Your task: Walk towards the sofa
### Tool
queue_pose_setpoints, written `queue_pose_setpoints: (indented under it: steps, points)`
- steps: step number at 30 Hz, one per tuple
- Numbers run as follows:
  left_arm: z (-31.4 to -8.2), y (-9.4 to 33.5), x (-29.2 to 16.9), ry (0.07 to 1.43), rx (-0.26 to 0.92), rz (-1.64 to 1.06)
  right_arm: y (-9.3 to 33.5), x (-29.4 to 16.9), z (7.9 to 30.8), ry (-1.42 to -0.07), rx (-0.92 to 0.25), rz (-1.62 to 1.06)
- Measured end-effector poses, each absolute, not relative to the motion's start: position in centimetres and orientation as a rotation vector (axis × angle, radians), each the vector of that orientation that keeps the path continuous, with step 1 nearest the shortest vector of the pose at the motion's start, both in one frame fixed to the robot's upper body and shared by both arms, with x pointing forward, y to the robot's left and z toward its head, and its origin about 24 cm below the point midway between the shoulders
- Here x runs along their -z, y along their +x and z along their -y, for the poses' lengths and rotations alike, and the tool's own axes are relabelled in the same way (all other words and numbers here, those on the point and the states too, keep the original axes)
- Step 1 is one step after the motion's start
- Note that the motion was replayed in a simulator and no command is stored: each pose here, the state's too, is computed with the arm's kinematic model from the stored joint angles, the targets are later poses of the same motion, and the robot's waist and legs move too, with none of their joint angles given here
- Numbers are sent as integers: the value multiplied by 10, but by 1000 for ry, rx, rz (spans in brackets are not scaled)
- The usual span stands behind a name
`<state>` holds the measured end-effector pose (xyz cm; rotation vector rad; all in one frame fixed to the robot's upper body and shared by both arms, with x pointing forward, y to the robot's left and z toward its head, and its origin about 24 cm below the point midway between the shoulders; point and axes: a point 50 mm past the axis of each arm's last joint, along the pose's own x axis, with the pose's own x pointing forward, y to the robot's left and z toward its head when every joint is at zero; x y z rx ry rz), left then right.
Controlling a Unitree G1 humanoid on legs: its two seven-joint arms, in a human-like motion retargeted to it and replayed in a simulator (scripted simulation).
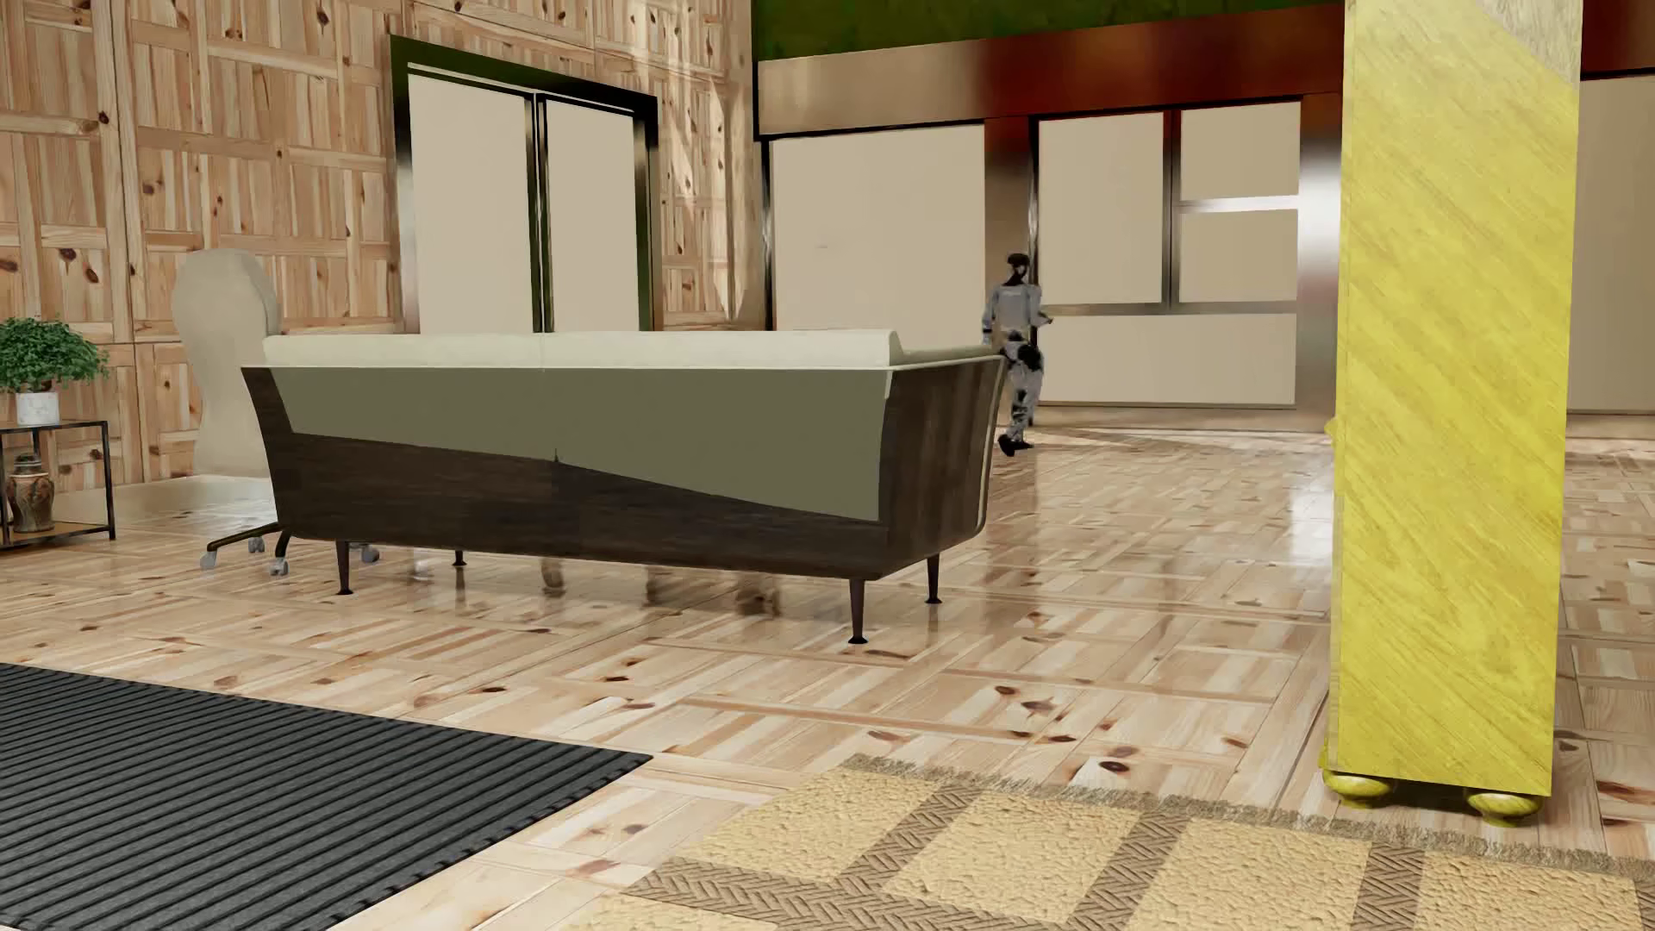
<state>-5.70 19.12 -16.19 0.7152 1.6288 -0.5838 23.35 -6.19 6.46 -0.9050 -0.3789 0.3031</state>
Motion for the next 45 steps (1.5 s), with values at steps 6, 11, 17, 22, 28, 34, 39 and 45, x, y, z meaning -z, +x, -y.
queue_pose_setpoints:
  steps: [6, 11, 17, 22, 28, 34, 39, 45]
  points:
    - [-208, 64, 158, 1211, 673, -1288, 165, 87, 153, -1313, -236, -614]
    - [-291, 167, 87, 1023, -151, -914, 54, 152, 243, -1239, -503, -1547]
    - [-350, 129, 60, 732, -761, -904, 77, 139, 269, -1287, -450, -1312]
    - [-275, 109, 117, 823, -158, -1127, 150, 129, 202, -1387, -364, -910]
    - [-186, 137, 109, 899, 208, -844, 257, 46, 147, -1392, -146, -233]
    - [-202, 144, 113, 1071, 307, -881, 237, 65, 191, -1299, -232, -595]
    - [-238, 92, 148, 1176, 440, -1368, 132, 124, 237, -1141, -43, -1133]
    - [-221, 158, 116, 937, 204, -947, 25, 150, 257, -1257, -494, -1455]
